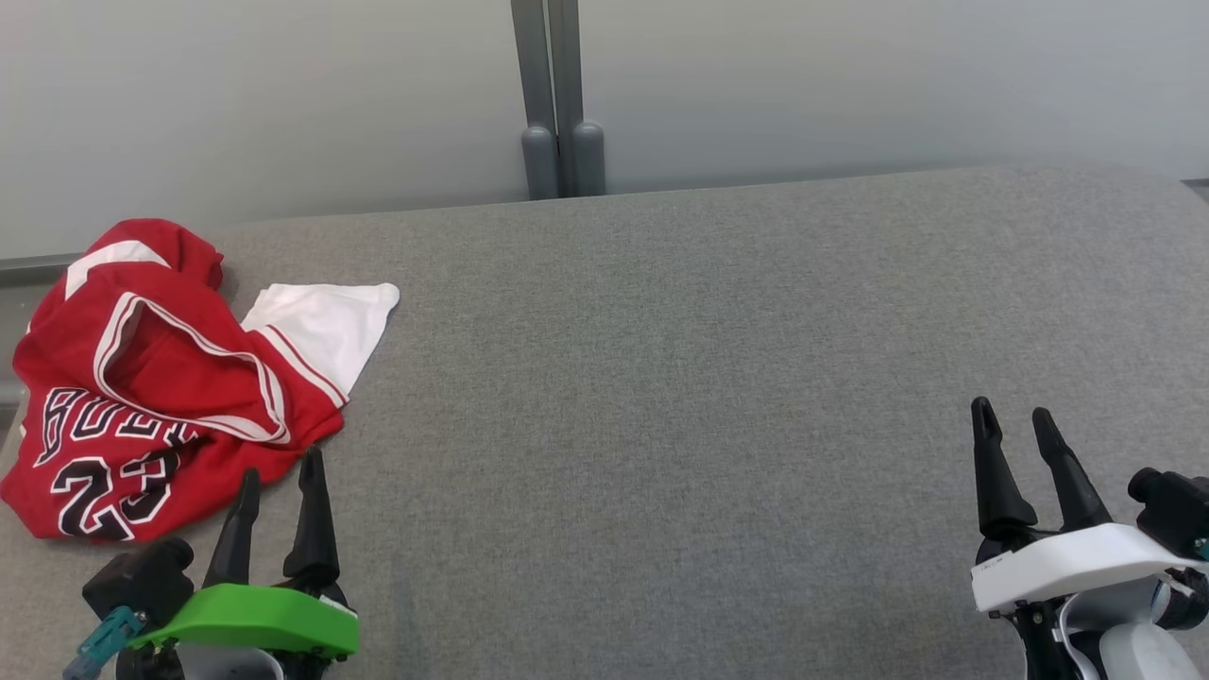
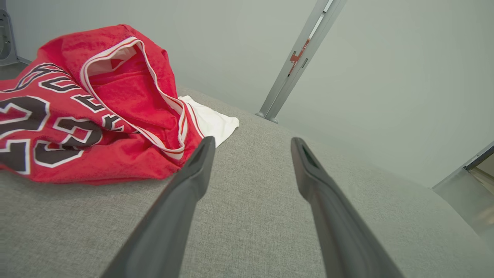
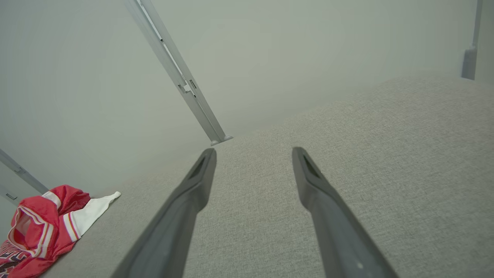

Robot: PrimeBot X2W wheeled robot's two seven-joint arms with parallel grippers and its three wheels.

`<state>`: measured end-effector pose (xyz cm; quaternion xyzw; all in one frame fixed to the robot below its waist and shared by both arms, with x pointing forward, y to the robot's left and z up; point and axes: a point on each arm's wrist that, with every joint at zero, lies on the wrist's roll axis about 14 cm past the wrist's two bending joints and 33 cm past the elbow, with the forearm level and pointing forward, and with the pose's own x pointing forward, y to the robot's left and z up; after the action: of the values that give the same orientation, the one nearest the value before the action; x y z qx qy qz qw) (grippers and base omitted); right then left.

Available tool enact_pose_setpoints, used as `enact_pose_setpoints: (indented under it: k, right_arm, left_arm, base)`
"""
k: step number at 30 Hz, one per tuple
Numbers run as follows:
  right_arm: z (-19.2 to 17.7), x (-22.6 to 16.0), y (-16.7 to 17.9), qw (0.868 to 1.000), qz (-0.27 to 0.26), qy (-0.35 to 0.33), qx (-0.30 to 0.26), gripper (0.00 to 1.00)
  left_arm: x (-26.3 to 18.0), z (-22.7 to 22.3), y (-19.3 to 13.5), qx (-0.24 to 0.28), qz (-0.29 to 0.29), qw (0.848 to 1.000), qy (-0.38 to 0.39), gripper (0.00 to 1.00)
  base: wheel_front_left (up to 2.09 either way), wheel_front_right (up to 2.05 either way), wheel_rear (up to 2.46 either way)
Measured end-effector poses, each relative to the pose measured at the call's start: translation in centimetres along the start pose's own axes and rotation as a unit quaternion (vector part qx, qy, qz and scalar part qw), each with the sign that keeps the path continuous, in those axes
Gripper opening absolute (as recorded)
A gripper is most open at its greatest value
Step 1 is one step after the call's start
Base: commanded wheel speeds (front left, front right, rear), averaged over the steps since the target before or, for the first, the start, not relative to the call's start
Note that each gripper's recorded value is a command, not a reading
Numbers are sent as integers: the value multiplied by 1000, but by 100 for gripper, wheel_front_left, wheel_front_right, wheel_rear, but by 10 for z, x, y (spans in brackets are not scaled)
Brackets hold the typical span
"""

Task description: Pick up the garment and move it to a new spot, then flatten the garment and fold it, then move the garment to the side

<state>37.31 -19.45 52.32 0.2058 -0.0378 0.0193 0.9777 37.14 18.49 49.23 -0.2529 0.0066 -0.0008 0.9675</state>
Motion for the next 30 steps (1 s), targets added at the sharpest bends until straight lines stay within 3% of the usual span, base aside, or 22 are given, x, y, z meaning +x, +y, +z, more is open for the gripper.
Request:
enact_pose_setpoints:
  k: [30]
  right_arm:
    - [0,-5,1,992,10,-13,-121,100]
  left_arm:
    - [-6,-1,-4,150,-27,988,-7,100]
  base:
    - [0,0,0]
